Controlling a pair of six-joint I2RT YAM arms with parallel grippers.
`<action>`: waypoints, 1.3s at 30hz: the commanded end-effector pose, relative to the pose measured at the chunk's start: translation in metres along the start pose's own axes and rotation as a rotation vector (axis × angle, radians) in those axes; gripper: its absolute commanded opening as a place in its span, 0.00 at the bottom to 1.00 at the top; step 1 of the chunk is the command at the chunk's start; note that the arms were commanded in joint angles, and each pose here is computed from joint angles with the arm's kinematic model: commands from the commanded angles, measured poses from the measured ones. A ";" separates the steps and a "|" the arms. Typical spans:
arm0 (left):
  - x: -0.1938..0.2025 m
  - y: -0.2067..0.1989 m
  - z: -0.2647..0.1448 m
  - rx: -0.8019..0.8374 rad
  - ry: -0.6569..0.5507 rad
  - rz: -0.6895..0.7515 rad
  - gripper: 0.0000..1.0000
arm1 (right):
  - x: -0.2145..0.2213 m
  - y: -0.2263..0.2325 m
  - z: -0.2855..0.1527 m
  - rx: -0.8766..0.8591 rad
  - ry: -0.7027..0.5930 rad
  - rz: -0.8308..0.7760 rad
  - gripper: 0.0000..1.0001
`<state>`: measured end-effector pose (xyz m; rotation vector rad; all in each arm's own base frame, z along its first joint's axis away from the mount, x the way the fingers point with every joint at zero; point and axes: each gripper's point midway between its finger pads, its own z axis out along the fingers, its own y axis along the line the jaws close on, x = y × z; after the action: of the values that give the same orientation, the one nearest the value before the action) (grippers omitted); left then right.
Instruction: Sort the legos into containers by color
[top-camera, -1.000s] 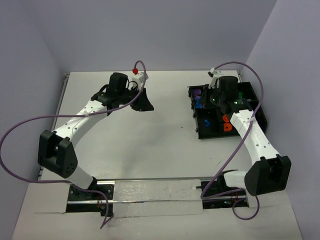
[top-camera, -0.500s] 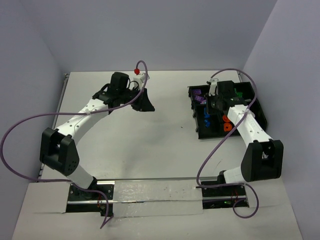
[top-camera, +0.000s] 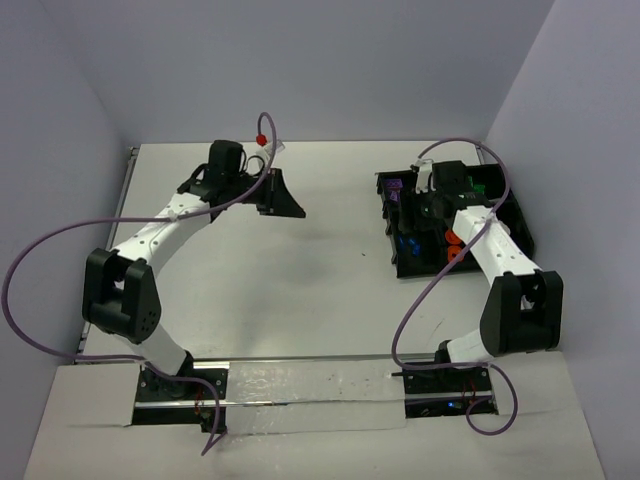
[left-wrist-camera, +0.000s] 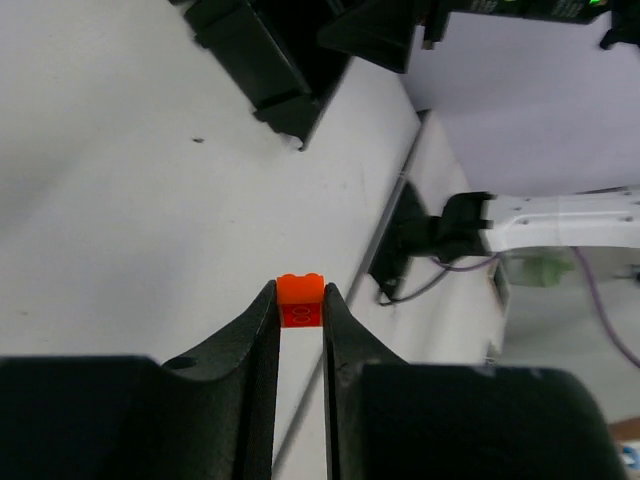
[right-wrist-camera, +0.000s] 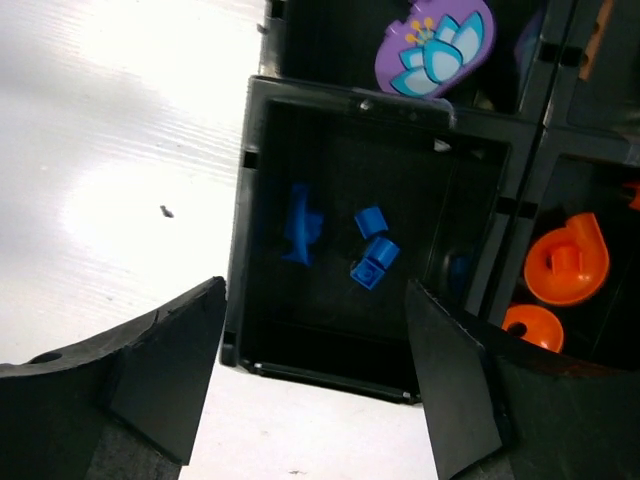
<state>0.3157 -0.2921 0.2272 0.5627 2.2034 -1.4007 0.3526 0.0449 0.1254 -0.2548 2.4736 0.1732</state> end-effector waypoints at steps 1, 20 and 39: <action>-0.014 -0.041 -0.024 0.324 -0.016 -0.165 0.00 | -0.054 0.028 -0.040 -0.146 -0.194 -0.084 0.81; 0.025 -0.105 -0.056 0.607 0.039 -0.063 0.01 | -0.077 0.264 -0.160 -0.945 -0.458 -0.906 0.83; 0.030 -0.119 -0.049 0.609 0.060 -0.039 0.00 | -0.067 0.303 -0.168 -0.911 -0.546 -1.103 0.69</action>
<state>0.2199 -0.2915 0.3000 0.7137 1.8733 -2.1545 0.2337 0.3093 0.2944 -1.6643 1.3435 0.7892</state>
